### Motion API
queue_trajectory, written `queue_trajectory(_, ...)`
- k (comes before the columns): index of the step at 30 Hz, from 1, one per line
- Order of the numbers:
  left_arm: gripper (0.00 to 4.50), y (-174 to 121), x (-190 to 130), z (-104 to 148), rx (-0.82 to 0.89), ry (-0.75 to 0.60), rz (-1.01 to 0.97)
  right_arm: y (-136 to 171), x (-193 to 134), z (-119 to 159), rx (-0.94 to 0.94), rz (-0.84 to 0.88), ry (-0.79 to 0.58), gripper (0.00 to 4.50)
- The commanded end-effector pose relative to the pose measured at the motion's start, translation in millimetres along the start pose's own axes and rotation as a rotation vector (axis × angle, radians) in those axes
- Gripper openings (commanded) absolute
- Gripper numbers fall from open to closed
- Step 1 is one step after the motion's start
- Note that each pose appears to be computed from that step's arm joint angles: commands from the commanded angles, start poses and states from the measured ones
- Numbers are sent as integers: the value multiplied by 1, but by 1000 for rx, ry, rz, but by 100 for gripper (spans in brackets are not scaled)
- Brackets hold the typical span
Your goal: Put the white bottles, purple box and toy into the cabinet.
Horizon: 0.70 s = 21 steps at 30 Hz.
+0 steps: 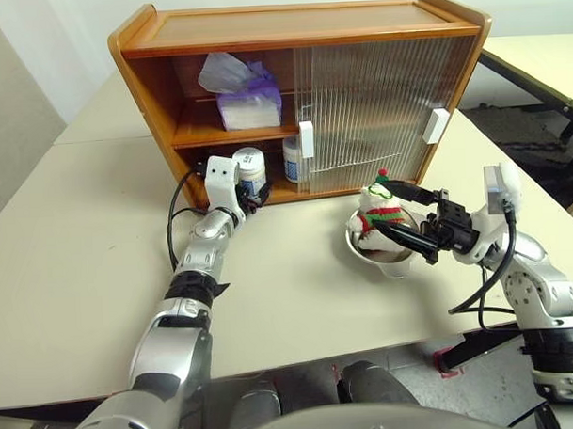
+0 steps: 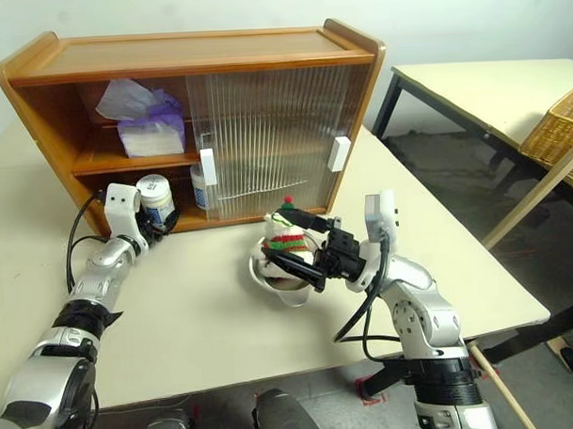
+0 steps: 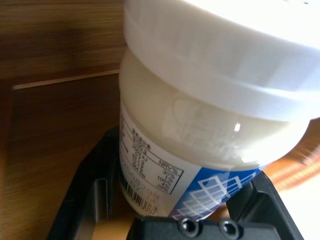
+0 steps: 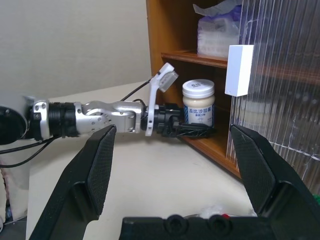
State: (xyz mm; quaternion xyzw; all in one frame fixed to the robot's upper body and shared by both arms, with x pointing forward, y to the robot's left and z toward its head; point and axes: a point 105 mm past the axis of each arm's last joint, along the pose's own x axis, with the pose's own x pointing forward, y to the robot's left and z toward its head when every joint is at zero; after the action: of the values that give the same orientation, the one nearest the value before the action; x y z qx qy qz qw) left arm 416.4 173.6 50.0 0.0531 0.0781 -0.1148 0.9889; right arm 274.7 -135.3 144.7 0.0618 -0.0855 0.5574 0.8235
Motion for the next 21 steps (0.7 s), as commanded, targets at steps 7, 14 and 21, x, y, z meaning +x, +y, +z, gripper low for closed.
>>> queue_trajectory(7,318,3,16,13,-46,6,59,2,-3,-3,2,-2,15,450)
queue_trajectory(14,318,5,20,16,-59,17,84,3,-2,-3,2,-4,15,450)
queue_trajectory(21,318,8,21,14,-65,27,98,3,-1,-4,3,-3,13,450)
